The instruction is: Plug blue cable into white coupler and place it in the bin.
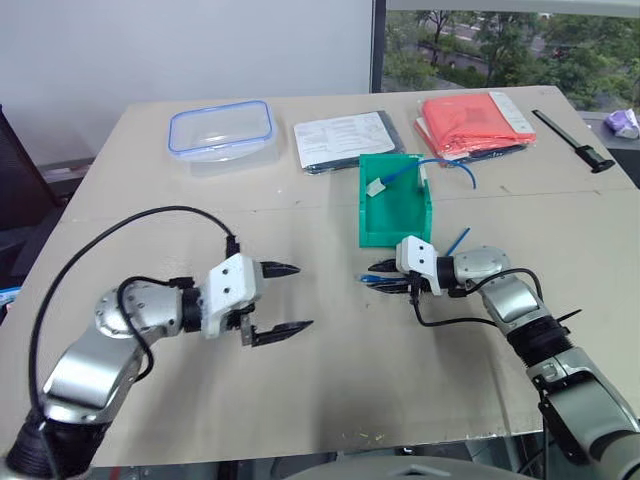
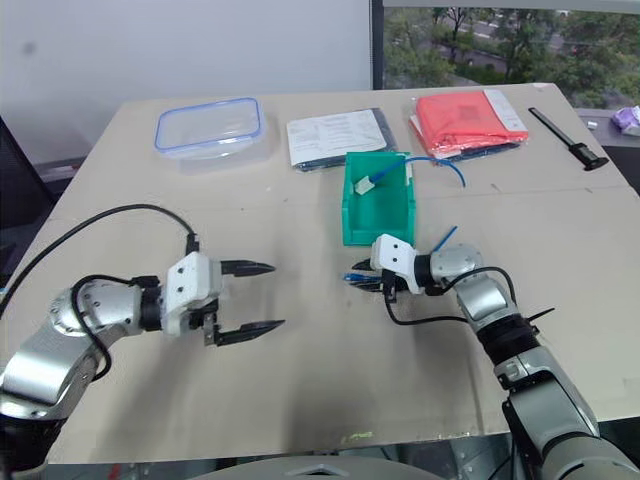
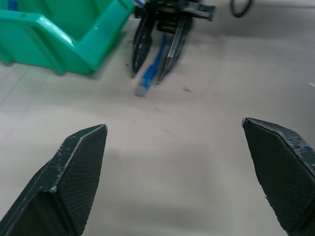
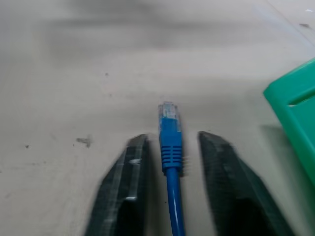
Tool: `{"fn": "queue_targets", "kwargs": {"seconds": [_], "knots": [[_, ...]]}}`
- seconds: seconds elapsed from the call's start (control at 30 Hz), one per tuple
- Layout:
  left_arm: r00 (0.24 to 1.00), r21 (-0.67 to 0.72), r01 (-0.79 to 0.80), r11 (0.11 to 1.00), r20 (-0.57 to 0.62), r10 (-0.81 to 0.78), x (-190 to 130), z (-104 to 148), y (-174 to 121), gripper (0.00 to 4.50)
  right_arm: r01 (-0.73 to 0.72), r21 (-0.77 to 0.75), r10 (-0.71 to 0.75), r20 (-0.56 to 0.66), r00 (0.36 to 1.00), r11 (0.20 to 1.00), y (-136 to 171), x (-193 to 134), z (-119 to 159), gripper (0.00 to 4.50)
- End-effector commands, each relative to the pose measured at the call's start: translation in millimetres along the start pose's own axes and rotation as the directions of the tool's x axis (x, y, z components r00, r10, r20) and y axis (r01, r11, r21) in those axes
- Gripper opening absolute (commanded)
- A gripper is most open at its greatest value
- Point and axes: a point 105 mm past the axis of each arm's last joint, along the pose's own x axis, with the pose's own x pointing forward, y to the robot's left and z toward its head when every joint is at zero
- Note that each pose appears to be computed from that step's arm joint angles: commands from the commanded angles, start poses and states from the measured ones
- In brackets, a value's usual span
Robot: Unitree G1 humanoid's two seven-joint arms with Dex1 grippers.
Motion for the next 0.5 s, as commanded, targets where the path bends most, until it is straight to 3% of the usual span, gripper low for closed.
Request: {"fn": "queue_targets", "kwargs": {"seconds": [0.03, 0.1, 0.13, 0.33, 0.5], "knots": [[0.999, 0.007, 0.026, 1.000, -0.025, -0.026, 17, -1, 5, 4.50, 0.086, -0.001, -0.085, 0.080, 0.993, 0.996, -6, -30, 19, 3.33], [0.999, 0.007, 0.040, 0.999, -0.028, -0.039, 26, 1, 9, 4.50, 0.118, 0.022, -0.119, 0.087, 0.989, 0.993, -3, -44, 19, 4.35], [0.999, 0.009, 0.048, 0.999, -0.026, -0.048, 32, 2, 12, 4.50, 0.131, 0.043, -0.134, 0.086, 0.987, 0.991, 1, -52, 18, 4.48], [0.987, 0.042, 0.154, 0.987, -0.059, -0.151, 63, -6, 23, 4.50, 0.253, 0.163, -0.257, 0.007, 0.966, 0.954, 25, -89, -11, 4.48], [0.968, 0.045, 0.239, 0.970, -0.085, -0.234, 84, -13, 27, 4.50, 0.380, 0.201, -0.387, -0.006, 0.922, 0.903, 25, -104, -22, 4.48]]}}
